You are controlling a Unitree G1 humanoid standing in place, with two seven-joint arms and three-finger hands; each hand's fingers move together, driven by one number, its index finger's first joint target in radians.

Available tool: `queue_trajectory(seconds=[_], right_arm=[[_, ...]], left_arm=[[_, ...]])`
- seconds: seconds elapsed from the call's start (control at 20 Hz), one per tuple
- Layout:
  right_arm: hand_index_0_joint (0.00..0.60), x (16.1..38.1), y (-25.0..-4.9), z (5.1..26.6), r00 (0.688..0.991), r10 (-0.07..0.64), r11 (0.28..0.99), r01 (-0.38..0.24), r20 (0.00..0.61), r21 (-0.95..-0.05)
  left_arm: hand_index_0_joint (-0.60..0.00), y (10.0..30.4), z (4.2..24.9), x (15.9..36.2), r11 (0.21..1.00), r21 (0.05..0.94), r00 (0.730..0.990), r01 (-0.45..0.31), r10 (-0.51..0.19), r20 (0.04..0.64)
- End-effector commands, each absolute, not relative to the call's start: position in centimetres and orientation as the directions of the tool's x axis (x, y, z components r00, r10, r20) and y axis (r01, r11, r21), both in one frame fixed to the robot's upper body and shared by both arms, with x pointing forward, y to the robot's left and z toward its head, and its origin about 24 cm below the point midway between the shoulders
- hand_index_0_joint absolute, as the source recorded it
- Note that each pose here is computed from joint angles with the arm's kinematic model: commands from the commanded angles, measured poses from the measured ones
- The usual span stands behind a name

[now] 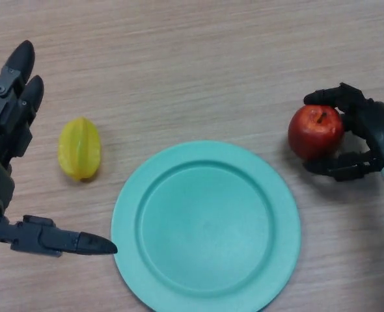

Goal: Pick up the red apple and place it on the plate

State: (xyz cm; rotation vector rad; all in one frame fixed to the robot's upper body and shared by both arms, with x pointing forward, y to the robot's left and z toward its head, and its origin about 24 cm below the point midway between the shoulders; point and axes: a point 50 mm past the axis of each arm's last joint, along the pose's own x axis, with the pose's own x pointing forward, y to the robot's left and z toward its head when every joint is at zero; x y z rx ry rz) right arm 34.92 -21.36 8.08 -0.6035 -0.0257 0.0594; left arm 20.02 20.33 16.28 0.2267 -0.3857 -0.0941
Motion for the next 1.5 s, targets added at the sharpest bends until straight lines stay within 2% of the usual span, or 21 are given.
queue_trajectory(seconds=[0.05,0.15,0.2,0.25,0.3,0.45,0.5,0.6,0.65,0.8,0.85,0.95,1.0,1.05,1.1,1.35,1.4,1.45,1.5], right_arm=[[0.6,35.2,-21.7,13.4,0.964,0.073,0.814,0.091,0.257,-0.574],[0.6,34.1,-20.7,14.5,0.954,0.103,0.862,0.056,0.283,-0.504],[0.6,32.9,-19.4,14.9,0.954,0.139,0.902,-0.012,0.264,-0.432],[0.6,32.3,-18.8,15.1,0.955,0.151,0.916,-0.037,0.256,-0.399],[0.6,30.9,-17.2,15.2,0.953,0.188,0.926,-0.091,0.238,-0.367],[0.6,28.6,-14.1,14.6,0.937,0.269,0.902,-0.163,0.224,-0.399],[0.6,27.4,-12.4,13.9,0.921,0.33,0.883,-0.224,0.207,-0.412],[0.6,26.3,-11.2,12.9,0.908,0.367,0.873,-0.261,0.203,-0.413],[0.6,26.1,-11.0,12.7,0.907,0.371,0.872,-0.267,0.199,-0.411],[0.6,25.3,-10.3,11.4,0.902,0.414,0.849,-0.332,0.125,-0.411],[0.6,25.2,-10.2,11.4,0.9,0.419,0.845,-0.338,0.12,-0.415],[0.4,25.1,-10.2,11.3,0.898,0.423,0.84,-0.34,0.118,-0.423],[0.249,25.1,-10.2,11.3,0.898,0.424,0.837,-0.339,0.119,-0.43],[0.15,25.1,-10.2,11.4,0.898,0.423,0.835,-0.336,0.119,-0.435],[0.002,25.2,-10.3,12.3,0.902,0.412,0.842,-0.322,0.132,-0.432],[0.0,25.3,-11.5,16.6,0.888,0.405,0.875,-0.307,0.217,-0.375],[0.0,25.1,-12.6,18.0,0.876,0.403,0.873,-0.281,0.266,-0.398],[0.0,25.0,-13.1,18.6,0.87,0.399,0.877,-0.27,0.29,-0.397],[0.0,24.7,-14.5,20.1,0.86,0.378,0.891,-0.237,0.344,-0.387]], left_arm=[[0.0,21.3,19.4,18.4,0.959,0.28,0.813,-0.044,-0.128,0.569],[0.0,21.5,19.4,18.4,0.959,0.279,0.814,-0.052,-0.121,0.569],[0.0,21.5,19.4,18.4,0.96,0.276,0.814,-0.055,-0.117,0.569],[0.0,21.6,19.4,18.4,0.96,0.275,0.814,-0.055,-0.116,0.569],[0.0,21.5,19.4,18.5,0.959,0.277,0.816,-0.056,-0.116,0.567],[0.0,21.7,19.3,18.6,0.958,0.281,0.821,-0.057,-0.115,0.559],[0.0,21.8,19.4,18.7,0.957,0.284,0.821,-0.063,-0.112,0.56],[0.0,21.8,19.3,18.8,0.957,0.282,0.82,-0.067,-0.109,0.562],[0.0,21.8,19.3,18.8,0.958,0.28,0.82,-0.066,-0.108,0.562],[0.0,21.7,19.3,18.8,0.959,0.277,0.82,-0.063,-0.108,0.562],[0.0,21.7,19.3,18.9,0.959,0.278,0.82,-0.062,-0.11,0.561],[0.0,21.6,19.3,18.9,0.958,0.28,0.821,-0.059,-0.113,0.56],[0.0,21.4,19.4,18.8,0.957,0.285,0.821,-0.053,-0.12,0.558],[0.0,21.2,19.5,18.8,0.956,0.288,0.822,-0.045,-0.129,0.555],[0.0,20.6,19.9,18.5,0.955,0.296,0.818,-0.017,-0.157,0.554],[0.0,20.1,21.1,18.3,0.949,0.315,0.811,0.014,-0.195,0.552],[0.0,19.8,21.1,18.0,0.949,0.312,0.806,0.056,-0.228,0.547],[0.0,19.6,21.1,17.8,0.948,0.306,0.805,0.085,-0.247,0.54],[0.0,19.5,21.1,17.6,0.948,0.292,0.808,0.129,-0.271,0.523]])
